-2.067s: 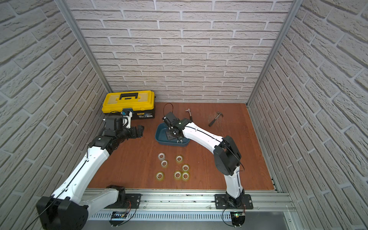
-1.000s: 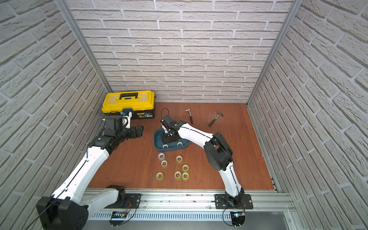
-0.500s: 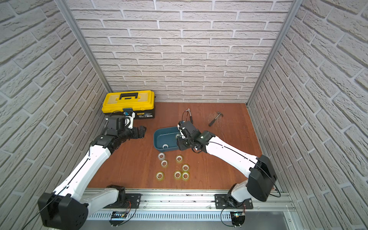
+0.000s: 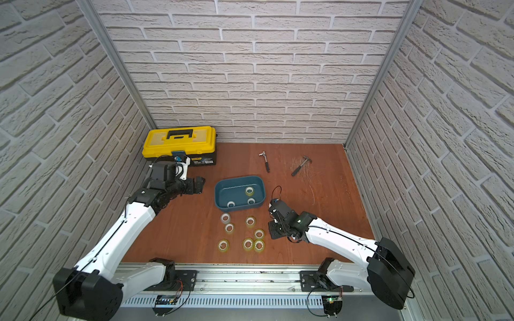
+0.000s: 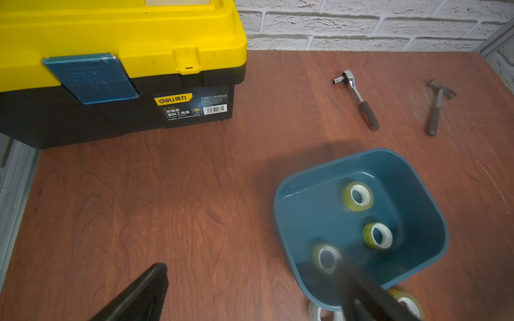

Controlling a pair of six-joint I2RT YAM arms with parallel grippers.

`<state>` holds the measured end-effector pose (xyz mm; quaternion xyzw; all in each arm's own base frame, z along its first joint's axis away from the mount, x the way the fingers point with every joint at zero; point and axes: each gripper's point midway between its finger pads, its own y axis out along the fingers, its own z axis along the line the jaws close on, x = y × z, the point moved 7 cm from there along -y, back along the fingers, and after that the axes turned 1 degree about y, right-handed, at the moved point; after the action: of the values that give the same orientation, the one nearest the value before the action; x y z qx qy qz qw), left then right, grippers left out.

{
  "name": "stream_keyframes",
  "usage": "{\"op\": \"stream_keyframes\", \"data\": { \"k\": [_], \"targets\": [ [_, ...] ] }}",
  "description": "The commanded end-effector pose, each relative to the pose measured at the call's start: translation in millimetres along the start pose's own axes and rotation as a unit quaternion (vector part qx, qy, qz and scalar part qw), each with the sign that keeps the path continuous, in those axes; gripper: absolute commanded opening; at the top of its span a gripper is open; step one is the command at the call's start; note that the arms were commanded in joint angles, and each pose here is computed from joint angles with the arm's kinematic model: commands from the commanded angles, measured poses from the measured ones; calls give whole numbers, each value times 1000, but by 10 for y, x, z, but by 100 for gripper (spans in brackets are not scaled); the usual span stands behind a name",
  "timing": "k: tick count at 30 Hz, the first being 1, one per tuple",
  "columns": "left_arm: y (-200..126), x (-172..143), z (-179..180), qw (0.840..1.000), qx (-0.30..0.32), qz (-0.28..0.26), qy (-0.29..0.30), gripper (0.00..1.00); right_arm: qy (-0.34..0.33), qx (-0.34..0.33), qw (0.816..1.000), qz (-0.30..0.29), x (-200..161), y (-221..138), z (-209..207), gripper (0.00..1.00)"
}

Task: Put the transparent tape into the storage box
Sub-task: Pick up the tape at the center of the board.

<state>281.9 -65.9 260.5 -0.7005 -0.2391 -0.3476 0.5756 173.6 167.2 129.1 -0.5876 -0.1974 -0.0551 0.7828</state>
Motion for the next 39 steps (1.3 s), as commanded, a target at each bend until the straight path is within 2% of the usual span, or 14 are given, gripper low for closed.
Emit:
{"op": "stream_keyframes", "data": {
  "k": [1,13,22,32,39],
  "targets": [
    [-47,106,-41,1000,-2,-21,18,98,19,35,999,-28,113,47,138,35],
    [-109,106,-89,999,5,-34,34,98,-3,23,1000,3,109,328,374,36],
    [-107,106,-110,999,2,-33,36,98,-5,-29,1000,8,95,413,325,37],
    [-122,108,-118,999,4,-34,39,98,-14,-36,999,25,43,558,399,38],
    [-137,107,-118,999,6,-36,39,98,-15,-55,998,30,-9,616,366,32]
  ]
}}
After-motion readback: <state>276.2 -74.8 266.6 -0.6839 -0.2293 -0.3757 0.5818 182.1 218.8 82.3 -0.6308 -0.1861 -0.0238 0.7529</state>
